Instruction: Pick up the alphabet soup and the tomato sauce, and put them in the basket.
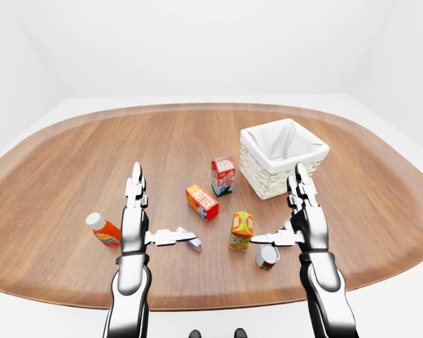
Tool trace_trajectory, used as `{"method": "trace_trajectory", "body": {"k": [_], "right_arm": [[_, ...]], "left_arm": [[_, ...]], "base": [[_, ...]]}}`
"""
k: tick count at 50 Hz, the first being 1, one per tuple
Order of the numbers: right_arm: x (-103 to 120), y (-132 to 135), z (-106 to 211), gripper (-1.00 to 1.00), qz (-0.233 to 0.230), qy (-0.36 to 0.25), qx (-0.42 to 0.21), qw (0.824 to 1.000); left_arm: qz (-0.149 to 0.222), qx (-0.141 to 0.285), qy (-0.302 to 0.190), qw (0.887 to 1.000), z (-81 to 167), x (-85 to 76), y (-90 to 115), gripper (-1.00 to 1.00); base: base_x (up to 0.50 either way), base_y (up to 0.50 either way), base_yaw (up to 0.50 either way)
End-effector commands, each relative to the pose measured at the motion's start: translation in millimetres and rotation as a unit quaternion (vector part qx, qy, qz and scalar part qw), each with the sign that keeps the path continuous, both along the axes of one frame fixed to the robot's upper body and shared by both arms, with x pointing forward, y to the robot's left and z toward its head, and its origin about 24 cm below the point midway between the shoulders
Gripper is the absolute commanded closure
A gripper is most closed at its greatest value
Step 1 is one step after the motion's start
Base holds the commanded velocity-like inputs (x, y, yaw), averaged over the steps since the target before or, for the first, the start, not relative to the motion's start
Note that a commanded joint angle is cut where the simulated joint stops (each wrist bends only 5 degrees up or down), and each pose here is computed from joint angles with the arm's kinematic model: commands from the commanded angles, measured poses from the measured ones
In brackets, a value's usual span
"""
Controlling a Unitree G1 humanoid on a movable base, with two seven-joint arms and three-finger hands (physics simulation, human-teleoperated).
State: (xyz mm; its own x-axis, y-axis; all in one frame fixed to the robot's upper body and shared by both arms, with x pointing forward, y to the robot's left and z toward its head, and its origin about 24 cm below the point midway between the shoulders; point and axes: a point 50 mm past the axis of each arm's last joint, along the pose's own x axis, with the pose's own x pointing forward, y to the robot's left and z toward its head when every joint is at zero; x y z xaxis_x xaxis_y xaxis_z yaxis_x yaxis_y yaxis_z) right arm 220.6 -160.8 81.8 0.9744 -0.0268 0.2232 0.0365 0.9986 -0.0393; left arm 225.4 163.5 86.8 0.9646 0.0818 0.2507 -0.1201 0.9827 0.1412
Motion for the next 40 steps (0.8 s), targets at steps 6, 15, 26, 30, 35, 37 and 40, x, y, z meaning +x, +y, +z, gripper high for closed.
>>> {"method": "trace_trajectory", "body": {"k": [6,15,26,30,35,37,40], "right_arm": [[-0.3,0.2,-0.2,-1.0,0.001,0.001,-0.001,1.0],[0.0,0.3,-0.2,-1.0,0.001,0.001,-0.001,1.0],[0.2,0.5,-0.6,-1.0,0.002,0.001,-0.001,1.0],[0.0,0.6,-0.8,-1.0,0.003,0.002,-0.001,1.0],[0.2,0.7,-1.2,-1.0,0.003,0.003,-0.001,1.0],[0.3,0.8,-1.5,-1.0,0.004,0.003,-0.001,1.0],[0.0,1.1,-0.7,-1.0,0.004,0.002,-0.002,1.0]], "left_arm": [[0.0,0.0,0.001,1.0,-0.6,0.0,-0.1,-1.0],[-0.001,-0.001,0.0,1.0,-0.2,0.3,-0.3,-1.0],[-0.002,-0.001,0.0,1.0,0.2,0.4,-0.6,-1.0],[-0.003,-0.001,0.001,1.0,-0.5,0.2,-0.6,-1.0],[-0.003,-0.001,0.003,1.0,-1.1,0.4,-0.6,-1.0],[-0.003,-0.001,0.002,1.0,-0.6,0.4,-0.6,-1.0],[-0.003,-0.001,0.001,1.0,-0.5,0.4,-0.6,-1.0]], "base": [[0.2,0.0,0.0],[0.19,0.0,0.0],[0.19,0.0,0.0],[0.19,0.0,0.0],[0.2,0.0,0.0],[0.2,0.0,0.0],[0.19,0.0,0.0]]}}
